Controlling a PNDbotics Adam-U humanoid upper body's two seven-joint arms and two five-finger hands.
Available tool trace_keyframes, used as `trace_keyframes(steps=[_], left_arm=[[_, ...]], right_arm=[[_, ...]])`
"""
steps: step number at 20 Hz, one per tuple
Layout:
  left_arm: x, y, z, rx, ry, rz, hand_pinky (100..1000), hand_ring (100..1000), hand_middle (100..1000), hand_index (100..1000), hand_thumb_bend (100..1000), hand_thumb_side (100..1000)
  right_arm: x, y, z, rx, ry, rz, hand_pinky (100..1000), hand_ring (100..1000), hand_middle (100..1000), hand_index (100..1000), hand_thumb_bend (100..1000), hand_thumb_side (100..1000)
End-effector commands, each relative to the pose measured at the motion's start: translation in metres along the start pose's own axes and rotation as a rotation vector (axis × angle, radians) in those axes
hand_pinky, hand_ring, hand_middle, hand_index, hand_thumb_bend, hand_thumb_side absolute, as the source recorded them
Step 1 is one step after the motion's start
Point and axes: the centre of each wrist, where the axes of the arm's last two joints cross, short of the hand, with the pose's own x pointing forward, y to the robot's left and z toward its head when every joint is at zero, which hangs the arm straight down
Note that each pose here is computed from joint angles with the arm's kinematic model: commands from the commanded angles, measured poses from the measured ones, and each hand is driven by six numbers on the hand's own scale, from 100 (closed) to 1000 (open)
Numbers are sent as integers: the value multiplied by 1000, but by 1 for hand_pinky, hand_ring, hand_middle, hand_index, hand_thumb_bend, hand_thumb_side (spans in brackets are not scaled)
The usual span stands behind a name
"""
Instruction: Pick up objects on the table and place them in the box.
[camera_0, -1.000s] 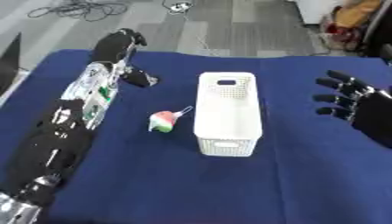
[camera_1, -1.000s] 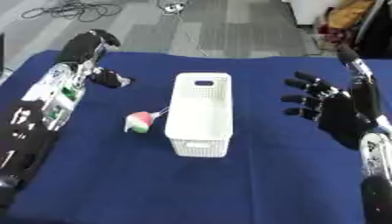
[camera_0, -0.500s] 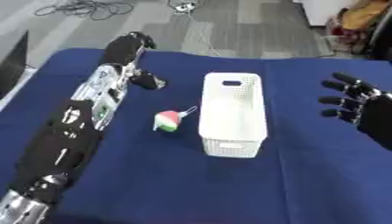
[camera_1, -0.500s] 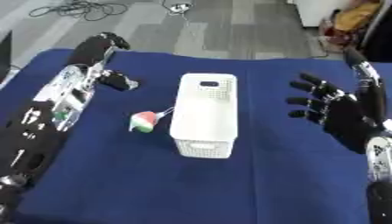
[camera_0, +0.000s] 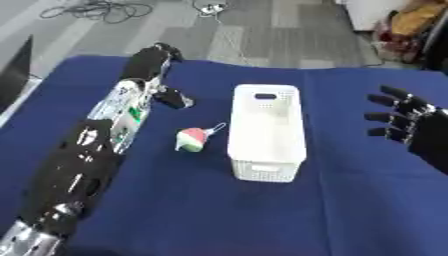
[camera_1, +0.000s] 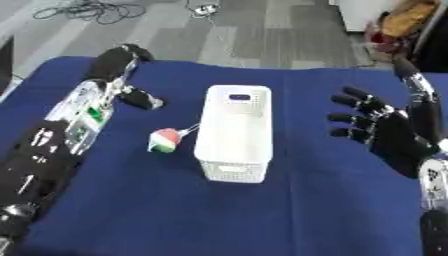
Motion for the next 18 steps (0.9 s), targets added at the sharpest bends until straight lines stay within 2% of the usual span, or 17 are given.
trace_keyframes(steps=[1, 18], left_arm=[[0, 5, -1, 12, -13, 7, 508, 592, 659, 759, 585, 255], [2, -9, 7, -22, -46, 64, 523, 571, 631, 757, 573, 242]], right_arm=[[10, 2, 1, 60, 22, -4, 728, 810, 943, 1000, 585, 1000], [9, 0, 2, 57, 28, -6, 728, 810, 943, 1000, 584, 1000]])
